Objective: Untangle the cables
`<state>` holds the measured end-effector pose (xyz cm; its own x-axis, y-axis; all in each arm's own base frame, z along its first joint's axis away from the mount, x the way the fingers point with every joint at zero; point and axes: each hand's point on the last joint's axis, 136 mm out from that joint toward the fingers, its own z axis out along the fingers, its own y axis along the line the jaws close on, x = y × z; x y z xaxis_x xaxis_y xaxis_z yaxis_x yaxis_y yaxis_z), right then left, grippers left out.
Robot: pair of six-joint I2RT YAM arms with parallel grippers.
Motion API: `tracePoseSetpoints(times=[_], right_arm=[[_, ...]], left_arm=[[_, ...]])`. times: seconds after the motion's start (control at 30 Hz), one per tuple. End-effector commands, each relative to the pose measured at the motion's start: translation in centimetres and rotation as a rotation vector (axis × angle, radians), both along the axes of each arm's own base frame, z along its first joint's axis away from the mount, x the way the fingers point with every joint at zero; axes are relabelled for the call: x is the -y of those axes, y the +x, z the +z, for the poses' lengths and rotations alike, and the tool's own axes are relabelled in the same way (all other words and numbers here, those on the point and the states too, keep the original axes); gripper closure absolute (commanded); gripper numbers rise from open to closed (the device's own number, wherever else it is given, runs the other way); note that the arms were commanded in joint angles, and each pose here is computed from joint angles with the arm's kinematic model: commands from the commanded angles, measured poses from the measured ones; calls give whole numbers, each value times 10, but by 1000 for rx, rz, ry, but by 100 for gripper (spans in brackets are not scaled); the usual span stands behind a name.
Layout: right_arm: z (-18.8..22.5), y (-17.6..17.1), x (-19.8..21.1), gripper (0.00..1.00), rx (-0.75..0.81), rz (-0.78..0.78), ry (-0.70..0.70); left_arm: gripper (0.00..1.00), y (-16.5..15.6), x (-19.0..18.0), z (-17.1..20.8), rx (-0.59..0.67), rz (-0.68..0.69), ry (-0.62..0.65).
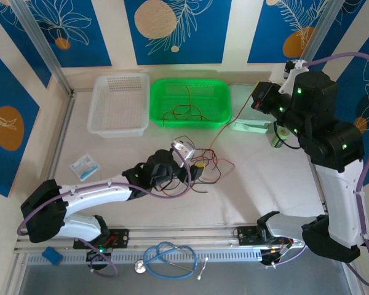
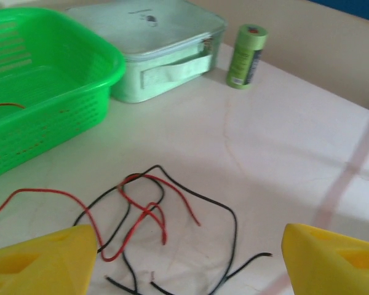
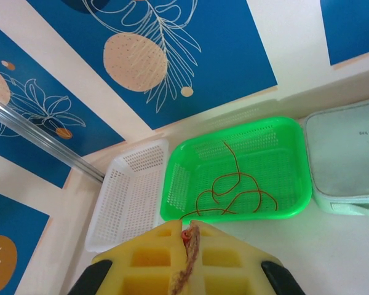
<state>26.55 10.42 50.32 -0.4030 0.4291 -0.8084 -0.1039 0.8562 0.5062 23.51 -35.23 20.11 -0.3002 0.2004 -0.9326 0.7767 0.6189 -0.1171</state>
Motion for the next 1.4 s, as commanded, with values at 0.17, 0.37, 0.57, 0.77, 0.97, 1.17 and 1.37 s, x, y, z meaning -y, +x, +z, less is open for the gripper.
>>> tracePoseSetpoints(times=[0.17, 0.37, 0.57, 0.77, 0.97, 1.17, 1.37], right_arm=[[42, -5, -16, 100, 97, 89, 23], [71, 9, -34, 100, 162, 134, 2], [99, 43, -42, 100, 271, 97, -68], [112, 86, -44, 100, 371, 17, -127], [112, 141, -45, 100, 426, -39, -109], [73, 210, -62, 100, 384, -36, -108], [-10, 288, -83, 100, 278, -35, -176]], left_arm=[[20, -22, 28, -2, 127, -228, -6], [19, -1, 21, -2, 163, -121, 71], [18, -3, -1, -10, 115, -47, 74], [18, -15, -33, -16, 56, 4, 88], [16, -20, -68, -9, 48, 95, 95], [15, -22, -87, -6, 27, 156, 85], [15, -26, -94, -4, 5, 170, 84]])
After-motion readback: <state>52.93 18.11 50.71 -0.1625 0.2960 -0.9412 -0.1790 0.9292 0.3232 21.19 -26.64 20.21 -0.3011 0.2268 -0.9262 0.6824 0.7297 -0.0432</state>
